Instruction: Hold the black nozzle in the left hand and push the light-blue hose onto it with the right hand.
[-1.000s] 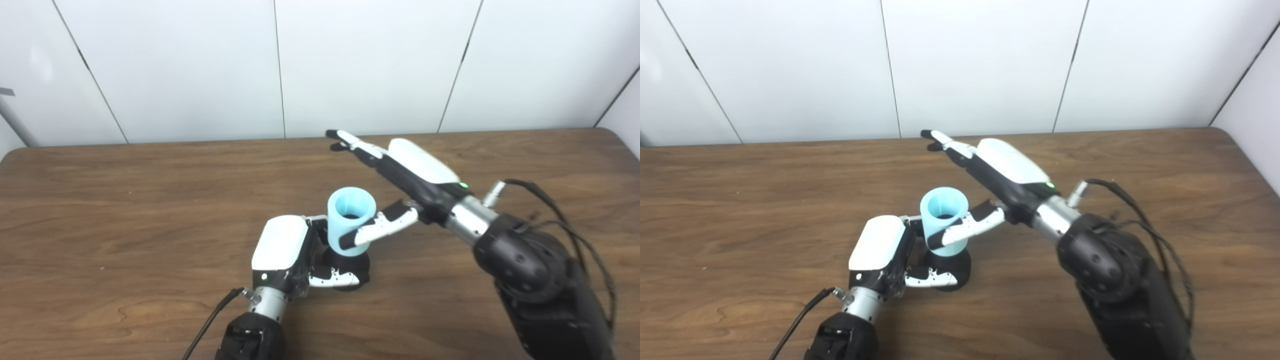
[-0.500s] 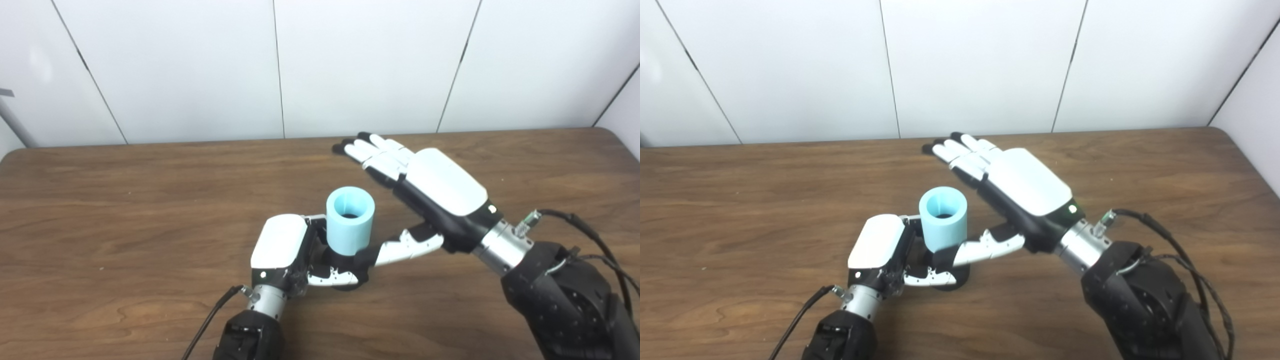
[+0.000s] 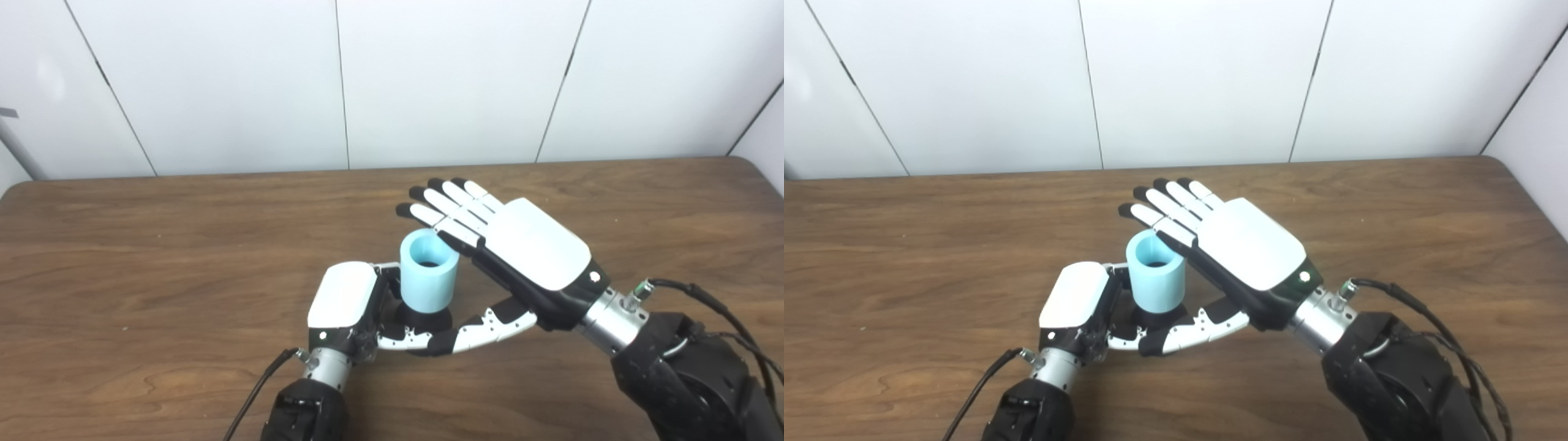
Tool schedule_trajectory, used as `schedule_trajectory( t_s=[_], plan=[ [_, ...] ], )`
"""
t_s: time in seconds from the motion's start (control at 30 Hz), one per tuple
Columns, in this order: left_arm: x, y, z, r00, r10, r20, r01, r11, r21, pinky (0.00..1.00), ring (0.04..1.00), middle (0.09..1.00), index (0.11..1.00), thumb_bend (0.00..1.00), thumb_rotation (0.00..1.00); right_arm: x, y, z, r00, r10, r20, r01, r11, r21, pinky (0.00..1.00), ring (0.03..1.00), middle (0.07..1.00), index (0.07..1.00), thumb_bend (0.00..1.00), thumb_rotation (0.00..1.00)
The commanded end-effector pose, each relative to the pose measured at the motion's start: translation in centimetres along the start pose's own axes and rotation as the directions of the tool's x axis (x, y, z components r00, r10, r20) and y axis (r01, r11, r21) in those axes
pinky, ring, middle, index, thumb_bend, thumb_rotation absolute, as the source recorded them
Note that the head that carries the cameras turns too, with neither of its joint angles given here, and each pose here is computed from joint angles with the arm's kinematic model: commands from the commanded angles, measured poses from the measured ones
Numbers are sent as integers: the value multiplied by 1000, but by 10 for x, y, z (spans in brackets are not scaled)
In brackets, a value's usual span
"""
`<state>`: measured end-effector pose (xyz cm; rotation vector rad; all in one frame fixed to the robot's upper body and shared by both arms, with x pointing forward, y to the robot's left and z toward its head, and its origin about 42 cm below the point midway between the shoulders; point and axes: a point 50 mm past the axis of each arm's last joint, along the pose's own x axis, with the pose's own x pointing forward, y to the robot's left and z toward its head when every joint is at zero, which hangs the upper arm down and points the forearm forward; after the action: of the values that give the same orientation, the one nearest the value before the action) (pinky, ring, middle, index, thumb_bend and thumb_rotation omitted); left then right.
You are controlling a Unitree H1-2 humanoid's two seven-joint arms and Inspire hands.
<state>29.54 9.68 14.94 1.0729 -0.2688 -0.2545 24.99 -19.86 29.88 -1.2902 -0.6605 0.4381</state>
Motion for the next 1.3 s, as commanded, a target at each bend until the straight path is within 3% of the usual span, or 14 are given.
schedule_trajectory(
  t_s=[0.0, 0.37, 1.27],
  plan=[
    [-4, -7, -8, 997, -53, -47, 55, 998, 26, 674, 610, 526, 465, 521, 0, -4, -12, 5, 999, -33, 32, 35, 999, -41, 998, 1000, 996, 949, 657, 1000],
    [-4, -7, -7, 997, -60, -44, 62, 997, 36, 668, 602, 514, 475, 523, 0, -13, -7, 5, 1000, 26, 12, -26, 999, -24, 989, 1000, 993, 957, 666, 1000],
    [-3, -6, -7, 996, -66, -52, 68, 997, 34, 673, 608, 508, 479, 523, 0, -17, 4, 12, 998, 65, 21, -65, 998, 1, 998, 1000, 990, 950, 641, 1000]
  ],
)
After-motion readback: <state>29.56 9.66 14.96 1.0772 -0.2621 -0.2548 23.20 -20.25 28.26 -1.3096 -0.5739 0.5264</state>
